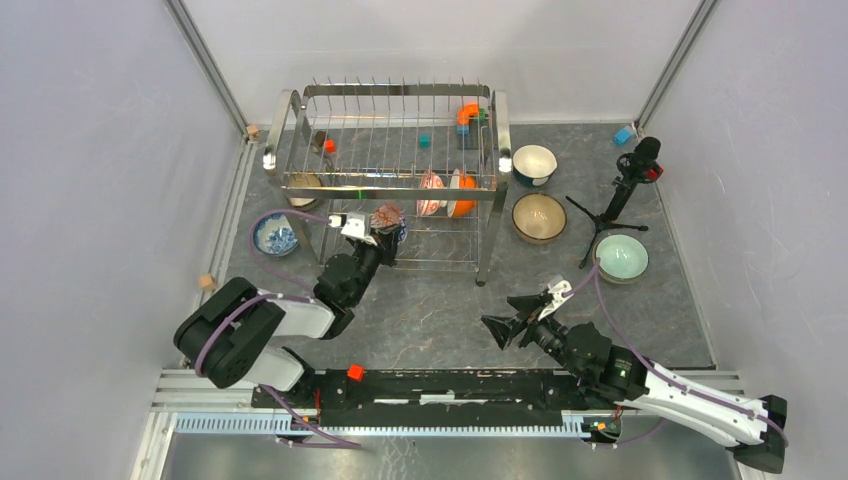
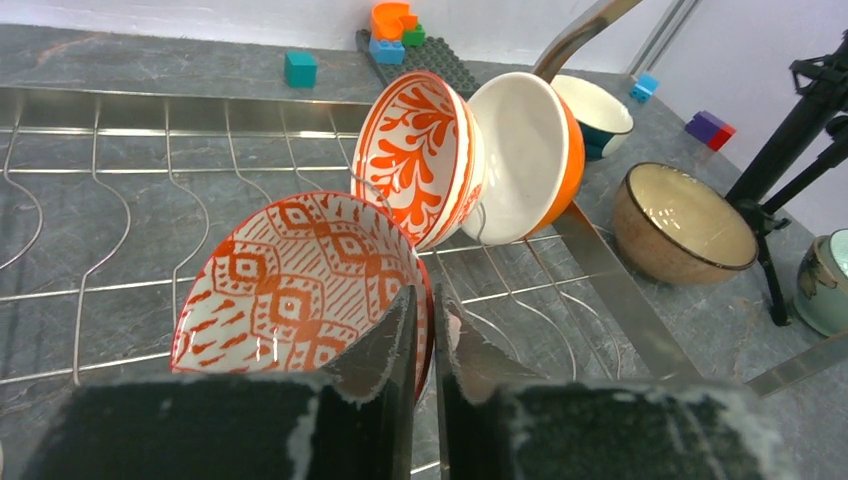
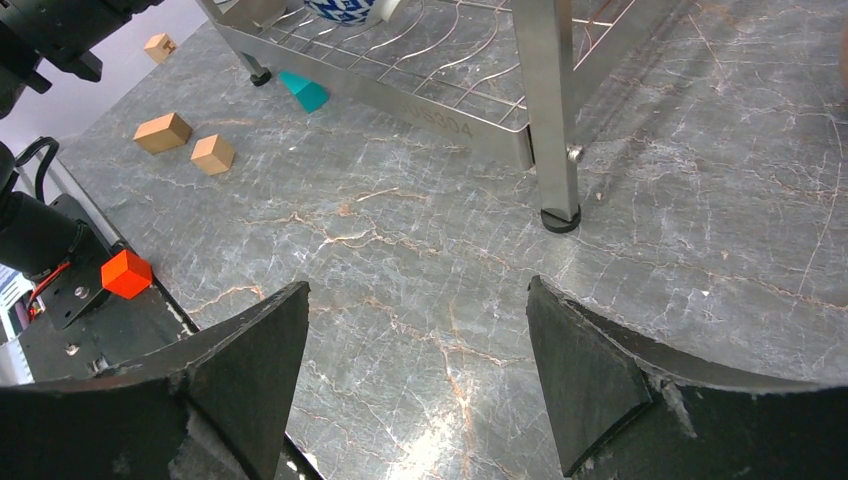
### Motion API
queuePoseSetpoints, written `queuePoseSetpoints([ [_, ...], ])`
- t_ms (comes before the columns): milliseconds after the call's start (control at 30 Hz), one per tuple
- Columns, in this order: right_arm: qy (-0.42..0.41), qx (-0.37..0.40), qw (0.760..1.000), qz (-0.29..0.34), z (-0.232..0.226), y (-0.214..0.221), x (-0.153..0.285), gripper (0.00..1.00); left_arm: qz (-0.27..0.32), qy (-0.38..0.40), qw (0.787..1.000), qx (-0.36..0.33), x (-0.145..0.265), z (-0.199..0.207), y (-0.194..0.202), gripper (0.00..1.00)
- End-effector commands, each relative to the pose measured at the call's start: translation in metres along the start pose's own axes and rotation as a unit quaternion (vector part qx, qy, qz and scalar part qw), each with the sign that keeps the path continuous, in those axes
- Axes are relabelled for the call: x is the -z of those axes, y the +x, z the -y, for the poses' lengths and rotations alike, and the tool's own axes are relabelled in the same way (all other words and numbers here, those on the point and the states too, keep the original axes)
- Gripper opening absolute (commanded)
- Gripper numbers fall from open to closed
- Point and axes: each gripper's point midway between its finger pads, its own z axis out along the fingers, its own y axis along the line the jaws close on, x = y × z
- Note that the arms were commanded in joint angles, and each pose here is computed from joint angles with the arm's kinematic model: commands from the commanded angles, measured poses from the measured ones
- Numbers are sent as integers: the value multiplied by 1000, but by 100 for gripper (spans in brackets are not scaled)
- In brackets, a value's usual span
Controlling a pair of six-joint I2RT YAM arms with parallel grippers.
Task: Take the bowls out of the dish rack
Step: Place the bowl in the dish rack.
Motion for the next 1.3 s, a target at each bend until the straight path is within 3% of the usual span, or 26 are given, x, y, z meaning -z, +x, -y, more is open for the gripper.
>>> queuePoseSetpoints([
  [0, 17, 8, 1000, -20, 14, 29, -1, 85, -35, -34, 998, -42, 3, -12, 8, 22],
  [233, 16, 2, 1000, -16, 14, 28, -1, 85, -69, -50, 995, -60, 11, -13, 14, 41],
  [567, 17, 3, 1000, -19, 14, 29, 0, 85, -108, -51, 985, -123, 10, -3, 20, 47],
  [767, 18, 3, 1000, -19, 15, 29, 0, 85, -118, -54, 977, -166, 10, 0, 19, 59],
  [1033, 19, 2, 1000, -16, 16, 30, -1, 85, -132, -18, 961, -242, 9, 17, 11, 67],
  [1267, 18, 0, 1000, -12, 15, 28, -1, 85, -167, 37, 936, -309, 6, 31, 20, 63],
])
